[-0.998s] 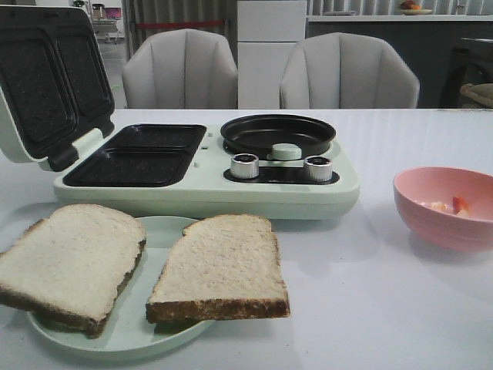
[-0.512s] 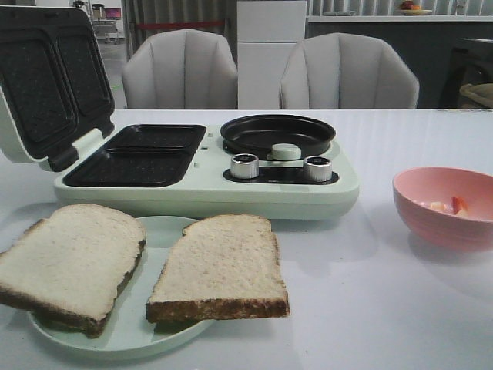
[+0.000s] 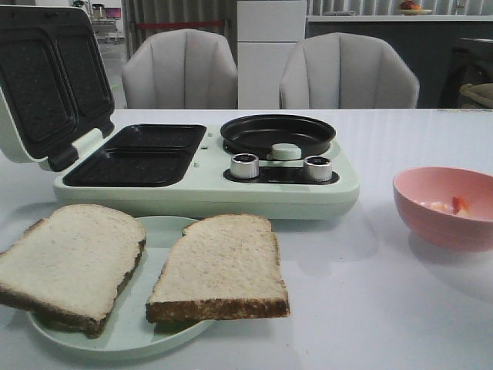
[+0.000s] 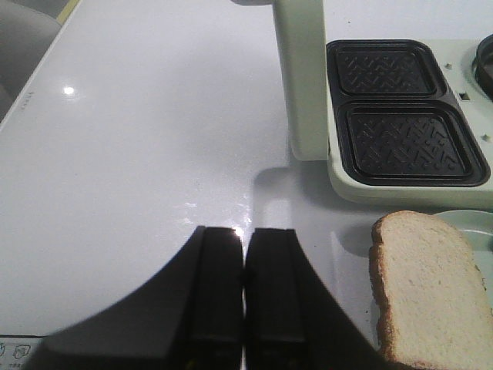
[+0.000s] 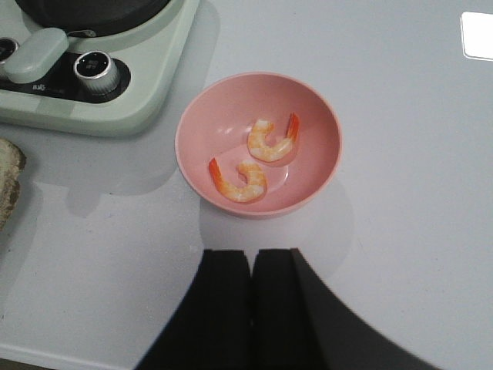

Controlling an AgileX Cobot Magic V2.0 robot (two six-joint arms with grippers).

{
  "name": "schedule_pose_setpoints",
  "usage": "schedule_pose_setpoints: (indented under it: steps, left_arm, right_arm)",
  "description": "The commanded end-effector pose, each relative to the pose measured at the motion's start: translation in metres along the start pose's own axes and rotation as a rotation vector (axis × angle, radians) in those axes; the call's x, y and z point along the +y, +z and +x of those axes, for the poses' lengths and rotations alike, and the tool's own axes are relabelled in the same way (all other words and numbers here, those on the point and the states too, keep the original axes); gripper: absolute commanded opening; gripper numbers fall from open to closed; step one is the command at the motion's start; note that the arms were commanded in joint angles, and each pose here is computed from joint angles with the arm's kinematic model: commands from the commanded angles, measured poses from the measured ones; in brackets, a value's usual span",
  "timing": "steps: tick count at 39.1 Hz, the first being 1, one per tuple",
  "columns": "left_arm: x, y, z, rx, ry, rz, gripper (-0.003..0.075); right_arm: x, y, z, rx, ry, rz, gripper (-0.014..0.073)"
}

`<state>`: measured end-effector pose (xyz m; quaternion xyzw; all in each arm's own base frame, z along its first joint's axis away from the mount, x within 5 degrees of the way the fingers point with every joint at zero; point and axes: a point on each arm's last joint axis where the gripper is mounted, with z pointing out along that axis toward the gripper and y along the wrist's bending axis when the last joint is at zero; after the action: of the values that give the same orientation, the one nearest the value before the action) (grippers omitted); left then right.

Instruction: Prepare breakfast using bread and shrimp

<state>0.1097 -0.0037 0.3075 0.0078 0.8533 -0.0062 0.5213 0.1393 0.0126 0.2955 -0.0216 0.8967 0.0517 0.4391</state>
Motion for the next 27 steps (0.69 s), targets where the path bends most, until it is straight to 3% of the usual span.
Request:
schedule_pose_setpoints:
  steps: [1,5,7,19,27]
  left_arm:
    - [-0.001,-0.004,-0.017,-0.112,-0.004,0.008,0.0286]
    - [-0.001,-0.004,-0.018,-0.129,-0.006,0.013,0.0558]
    - [-0.004,-0.002,-0.019,-0.129,0.014,0.034,0.0613]
    - [-0.051,0.019,-0.003,0.006,0.818,0.213,0.0617]
    - [-0.079,0.036,0.032,0.118,1.227,0.255,0.0616]
  right_arm:
    - [0.0,-0.005,-0.017,-0.107,-0.002,0.006,0.0294]
    - [0.0,-0.005,-0.017,-0.109,-0.004,0.008,0.0556]
    - [0.0,-0.005,-0.017,-0.11,-0.004,0.008,0.0591]
    - [0.0,-0.005,-0.017,-0.108,-0.002,0.006,0.0591]
    - [0.0,-0.005,-0.017,-0.108,-0.002,0.006,0.0591]
